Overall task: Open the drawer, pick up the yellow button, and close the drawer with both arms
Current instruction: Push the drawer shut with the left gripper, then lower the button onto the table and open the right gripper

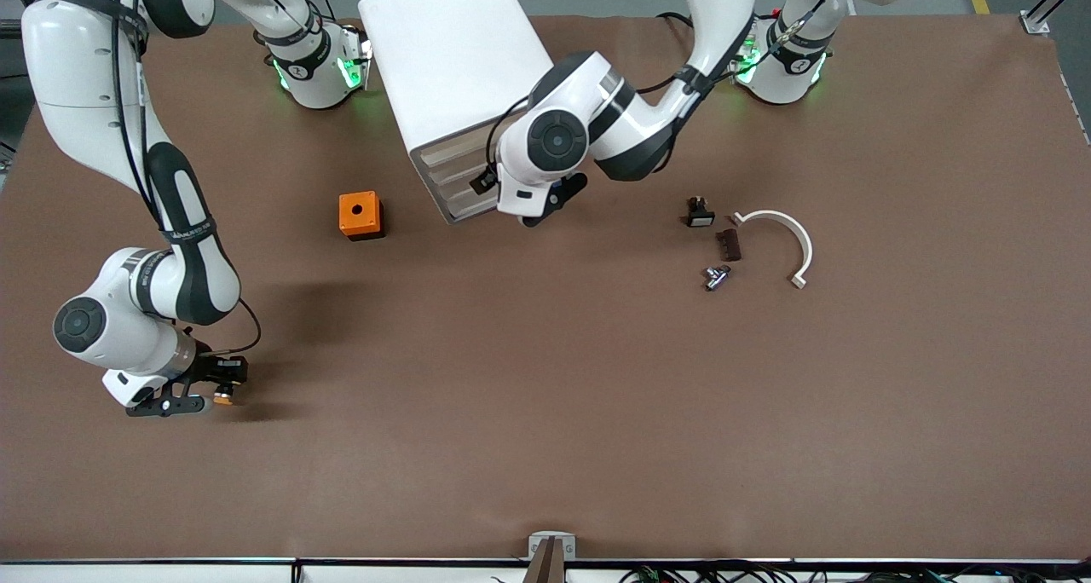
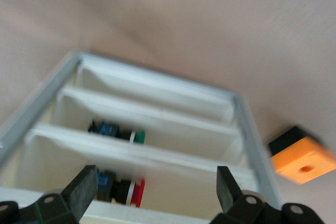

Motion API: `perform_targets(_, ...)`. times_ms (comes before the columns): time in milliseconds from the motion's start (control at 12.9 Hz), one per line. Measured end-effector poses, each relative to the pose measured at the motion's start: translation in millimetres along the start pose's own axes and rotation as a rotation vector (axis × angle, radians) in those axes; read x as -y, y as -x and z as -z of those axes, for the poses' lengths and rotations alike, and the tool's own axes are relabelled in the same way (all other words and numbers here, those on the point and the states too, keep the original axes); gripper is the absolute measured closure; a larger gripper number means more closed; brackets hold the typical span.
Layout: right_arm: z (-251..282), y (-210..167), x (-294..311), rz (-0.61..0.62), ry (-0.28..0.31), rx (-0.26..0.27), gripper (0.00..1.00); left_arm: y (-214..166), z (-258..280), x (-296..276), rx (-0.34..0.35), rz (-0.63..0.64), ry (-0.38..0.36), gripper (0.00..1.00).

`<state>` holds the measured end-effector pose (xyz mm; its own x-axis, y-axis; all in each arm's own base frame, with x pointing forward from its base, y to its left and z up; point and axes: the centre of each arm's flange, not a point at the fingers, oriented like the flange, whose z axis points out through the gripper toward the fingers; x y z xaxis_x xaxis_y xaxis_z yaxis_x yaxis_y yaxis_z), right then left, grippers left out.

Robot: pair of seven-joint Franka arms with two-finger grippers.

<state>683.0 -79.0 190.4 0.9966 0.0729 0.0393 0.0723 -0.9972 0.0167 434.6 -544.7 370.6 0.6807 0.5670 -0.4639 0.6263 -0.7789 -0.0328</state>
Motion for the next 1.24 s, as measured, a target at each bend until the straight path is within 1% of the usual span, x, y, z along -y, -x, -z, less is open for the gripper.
perform_targets(77,-1.7,0.1,0.3,0.0,0.0,-0.001,0.57,-14.8,30.6,1.9,-0.05,-0.02,0.033,0.0)
perform_targets(155,-3.1,0.1,0.7,0.001,0.0,-0.001,0.51,-31.3,66.0,6.8,-0.091,-0.042,0.062,0.0)
perform_targets(309,-1.8,-1.6,1.3,0.002,0.0,-0.006,0.29,-68.8,142.5,27.1,-0.131,-0.079,0.111,0.0)
perform_targets(464,2.9,-5.7,2.2,0.004,0.001,-0.017,0.07,-110.1,218.6,67.2,-0.15,-0.136,0.138,0.0)
perform_targets(541,6.9,-7.7,2.5,0.005,-0.001,-0.015,0.0,-128.9,250.1,91.1,-0.159,-0.17,0.14,0.0)
perform_targets(695,27.1,-9.3,3.6,-0.005,-0.015,0.023,0.0,-163.2,295.0,134.2,-0.197,-0.233,0.126,0.0)
perform_targets(773,46.9,-10.1,4.5,-0.026,-0.024,0.041,0.0,-177.3,308.6,151.8,-0.222,-0.268,0.101,0.0)
perform_targets(1005,126.8,-2.1,9.7,-0.093,-0.052,0.097,0.0,-205.8,333.3,187.5,-0.297,-0.365,0.022,0.0)
perform_targets(1159,183.2,9.4,14.8,-0.13,-0.066,0.123,0.0,-226.6,351.7,214.5,-0.321,-0.426,-0.005,0.0)
perform_targets(1236,210.8,16.5,20.9,-0.139,-0.058,0.135,0.0,-239.5,362.1,230.6,-0.33,-0.458,-0.011,0.0)
